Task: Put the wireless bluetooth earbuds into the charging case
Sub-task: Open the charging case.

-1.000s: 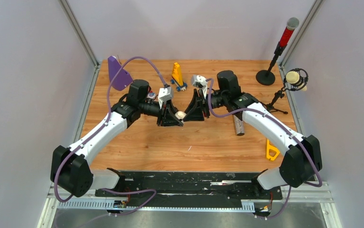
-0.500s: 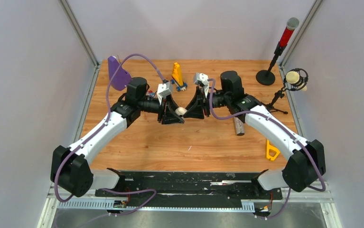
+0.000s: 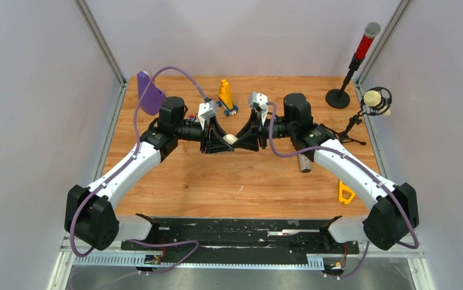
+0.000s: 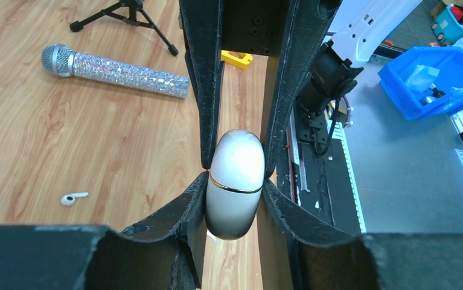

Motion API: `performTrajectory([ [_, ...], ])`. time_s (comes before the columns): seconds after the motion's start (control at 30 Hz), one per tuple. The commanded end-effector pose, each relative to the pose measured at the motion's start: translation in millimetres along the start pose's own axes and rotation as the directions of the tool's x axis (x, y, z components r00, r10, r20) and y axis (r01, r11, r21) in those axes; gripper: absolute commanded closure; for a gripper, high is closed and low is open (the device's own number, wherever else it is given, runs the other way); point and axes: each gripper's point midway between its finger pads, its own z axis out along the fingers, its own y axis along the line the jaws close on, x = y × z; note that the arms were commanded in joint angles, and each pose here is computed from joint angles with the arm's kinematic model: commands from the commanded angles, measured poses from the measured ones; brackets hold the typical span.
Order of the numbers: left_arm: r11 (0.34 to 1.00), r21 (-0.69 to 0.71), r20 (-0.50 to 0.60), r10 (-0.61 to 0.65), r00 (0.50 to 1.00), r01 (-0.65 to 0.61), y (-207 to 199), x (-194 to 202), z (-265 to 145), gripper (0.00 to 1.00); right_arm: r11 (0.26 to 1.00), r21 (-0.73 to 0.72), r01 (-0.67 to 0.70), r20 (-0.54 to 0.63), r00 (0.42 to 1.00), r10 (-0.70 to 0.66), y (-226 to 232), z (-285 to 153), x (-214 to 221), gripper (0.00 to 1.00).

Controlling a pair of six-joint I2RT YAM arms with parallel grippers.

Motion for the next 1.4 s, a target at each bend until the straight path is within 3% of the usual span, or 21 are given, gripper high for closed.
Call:
performTrajectory([
  [0.0,0.999,0.043,0.012,0.012,1.000,-0.013,-8,-4,2,0.62,0.996,0.061,0.058,0.046,0.997,-0.061,-7,-2,-18,0.88],
  [0.23,0.999,0.044,0.011,0.012,1.000,-0.012,-8,-4,2,0.83,0.997,0.050,0.058,0.047,0.997,-0.061,-5,-2,-18,0.86],
  [0.4,0.998,0.059,0.003,0.025,1.000,-0.025,-12,-2,1,0.97,0.998,0.036,0.044,0.031,0.999,-0.045,-5,-2,-16,0.67],
  [0.47,0.996,0.073,-0.003,0.051,0.999,-0.050,-15,0,-1,0.99,0.998,0.040,0.044,0.032,0.998,-0.045,-5,-3,-17,0.65],
  [1.0,0.992,0.091,-0.027,0.084,0.996,-0.081,-21,6,-4,1.00,0.993,0.106,0.047,0.033,0.998,-0.051,-20,-13,-18,0.61],
  [1.2,0.994,0.083,-0.032,0.077,0.997,-0.074,-20,8,-4,1.00,0.997,0.013,0.076,0.051,0.996,-0.077,5,-19,-33,0.40],
  [1.37,0.996,0.057,-0.045,0.069,0.997,-0.067,-13,11,-4,1.00,0.988,0.031,0.150,0.054,0.987,-0.152,14,-30,-46,0.28],
])
